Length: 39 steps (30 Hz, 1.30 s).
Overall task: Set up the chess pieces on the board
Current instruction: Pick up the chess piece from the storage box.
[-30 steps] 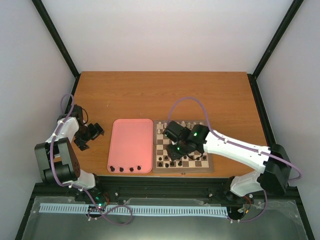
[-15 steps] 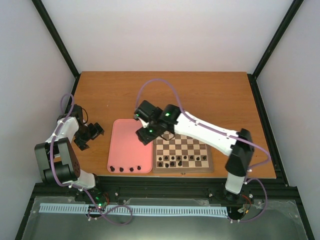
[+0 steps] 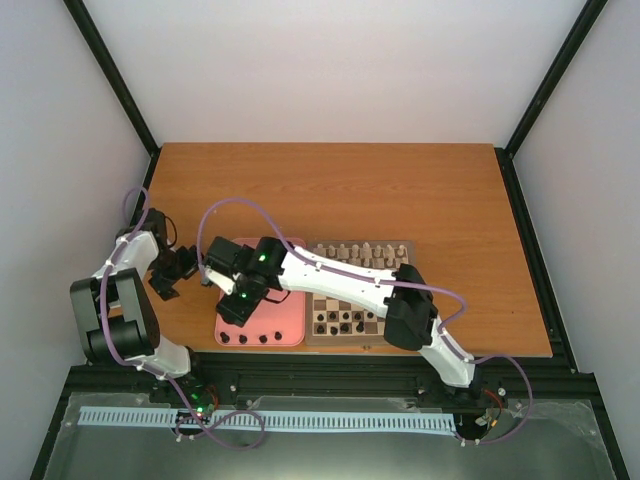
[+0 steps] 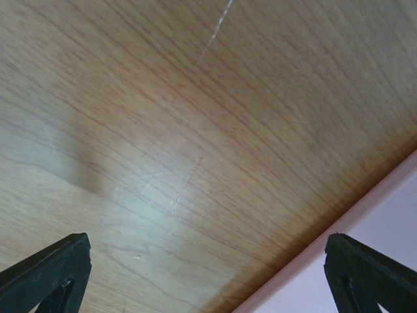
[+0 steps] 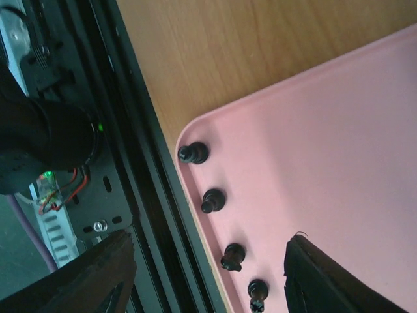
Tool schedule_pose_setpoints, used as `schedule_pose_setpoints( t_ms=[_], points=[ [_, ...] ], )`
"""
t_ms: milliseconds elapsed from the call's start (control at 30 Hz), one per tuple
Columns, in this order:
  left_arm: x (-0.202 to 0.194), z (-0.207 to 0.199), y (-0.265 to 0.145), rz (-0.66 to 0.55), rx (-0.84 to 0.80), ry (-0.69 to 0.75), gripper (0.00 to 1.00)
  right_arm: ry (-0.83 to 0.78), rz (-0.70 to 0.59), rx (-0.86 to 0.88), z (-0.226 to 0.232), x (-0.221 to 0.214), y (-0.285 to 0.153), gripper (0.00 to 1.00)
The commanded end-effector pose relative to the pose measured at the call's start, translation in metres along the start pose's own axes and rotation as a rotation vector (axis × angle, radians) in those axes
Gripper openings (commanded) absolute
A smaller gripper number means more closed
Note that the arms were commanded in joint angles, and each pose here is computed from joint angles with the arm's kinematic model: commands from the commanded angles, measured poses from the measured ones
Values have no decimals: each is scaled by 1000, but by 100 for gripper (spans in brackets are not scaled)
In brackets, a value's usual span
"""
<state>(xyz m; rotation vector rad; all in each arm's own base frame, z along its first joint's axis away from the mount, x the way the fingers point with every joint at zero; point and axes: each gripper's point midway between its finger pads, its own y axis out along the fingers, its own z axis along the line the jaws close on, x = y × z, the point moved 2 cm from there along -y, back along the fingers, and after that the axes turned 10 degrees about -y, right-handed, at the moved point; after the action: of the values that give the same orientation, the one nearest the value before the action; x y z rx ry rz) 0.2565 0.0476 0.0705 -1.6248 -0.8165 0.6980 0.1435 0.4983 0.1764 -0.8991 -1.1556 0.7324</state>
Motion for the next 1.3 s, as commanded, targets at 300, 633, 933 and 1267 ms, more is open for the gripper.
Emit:
schedule_pose_setpoints(
  t_ms=[300,633,933,1267],
  points=[
    [8,-9,7,7,-10,-29,100,-68,57,117,25,-13,51,63],
    [7,-7,6,1,-4,-23,100,-97,45,167,29,1,83,63],
    [4,-5,8,8,-4,-26,100,-90,64,170,25,1,110,59],
    [4,-6,9,9,-10,-27,100,-87,80,137,19,-2,116,49]
  ],
)
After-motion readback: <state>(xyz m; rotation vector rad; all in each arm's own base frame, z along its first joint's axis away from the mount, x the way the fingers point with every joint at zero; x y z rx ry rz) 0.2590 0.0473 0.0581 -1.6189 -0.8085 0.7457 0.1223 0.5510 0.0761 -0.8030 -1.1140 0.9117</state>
